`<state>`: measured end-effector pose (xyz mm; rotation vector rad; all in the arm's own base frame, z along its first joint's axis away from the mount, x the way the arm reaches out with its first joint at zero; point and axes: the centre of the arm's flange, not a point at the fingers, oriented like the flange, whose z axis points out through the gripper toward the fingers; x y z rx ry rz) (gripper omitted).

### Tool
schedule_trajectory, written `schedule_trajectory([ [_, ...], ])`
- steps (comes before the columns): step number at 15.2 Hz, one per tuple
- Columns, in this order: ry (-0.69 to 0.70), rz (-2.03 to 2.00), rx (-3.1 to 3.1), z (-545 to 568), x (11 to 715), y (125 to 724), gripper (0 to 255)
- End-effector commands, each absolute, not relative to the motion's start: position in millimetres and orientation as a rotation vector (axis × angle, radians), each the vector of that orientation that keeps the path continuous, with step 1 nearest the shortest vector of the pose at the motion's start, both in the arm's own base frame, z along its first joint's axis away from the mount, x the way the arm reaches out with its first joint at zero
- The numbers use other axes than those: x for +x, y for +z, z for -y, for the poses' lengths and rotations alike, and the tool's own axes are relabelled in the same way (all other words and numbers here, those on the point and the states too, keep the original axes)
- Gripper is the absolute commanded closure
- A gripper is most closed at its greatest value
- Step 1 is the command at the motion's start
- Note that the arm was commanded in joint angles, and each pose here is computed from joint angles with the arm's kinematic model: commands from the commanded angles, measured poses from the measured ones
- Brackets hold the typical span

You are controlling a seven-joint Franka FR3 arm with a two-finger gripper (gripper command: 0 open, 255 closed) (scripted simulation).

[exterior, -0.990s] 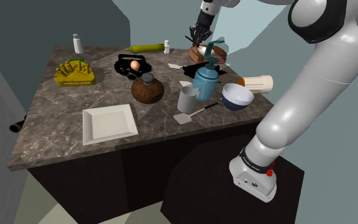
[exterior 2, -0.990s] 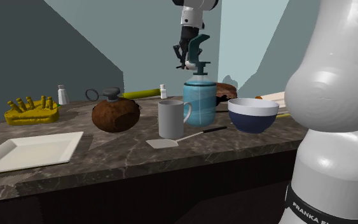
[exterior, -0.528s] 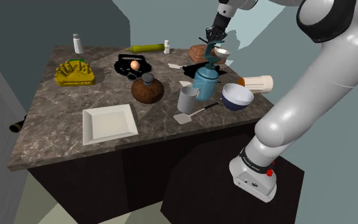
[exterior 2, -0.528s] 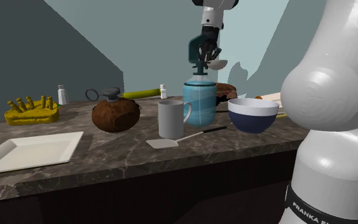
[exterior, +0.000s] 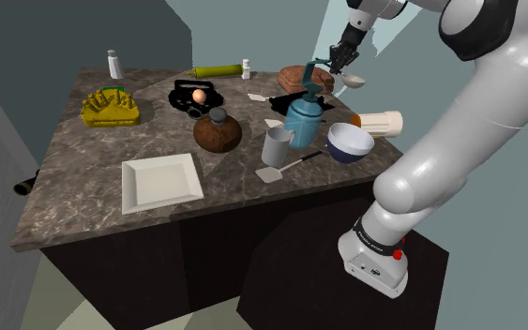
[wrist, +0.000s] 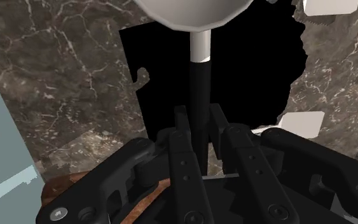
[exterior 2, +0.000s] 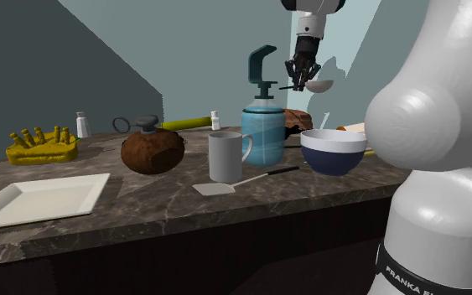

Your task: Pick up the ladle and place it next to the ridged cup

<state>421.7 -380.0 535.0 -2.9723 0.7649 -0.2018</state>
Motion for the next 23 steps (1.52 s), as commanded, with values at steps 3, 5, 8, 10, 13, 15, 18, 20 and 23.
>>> schedule_trajectory([
  [3,-0.202,-0.762,-2.973,420,388,534,255],
  [5,-0.202,-0.762,-2.973,438,374,529,255],
  [8,-0.202,-0.762,-2.973,438,374,513,255],
  [10,-0.202,-0.762,-2.973,438,374,503,255],
  [13,-0.202,-0.762,-2.973,438,374,487,255],
  [15,-0.202,-0.762,-2.973,438,374,476,255],
  [18,-0.202,-0.762,-2.973,438,374,461,255],
  [20,-0.202,-0.762,-2.973,438,374,450,255],
  [23,-0.202,-0.762,-2.973,438,374,434,255],
])
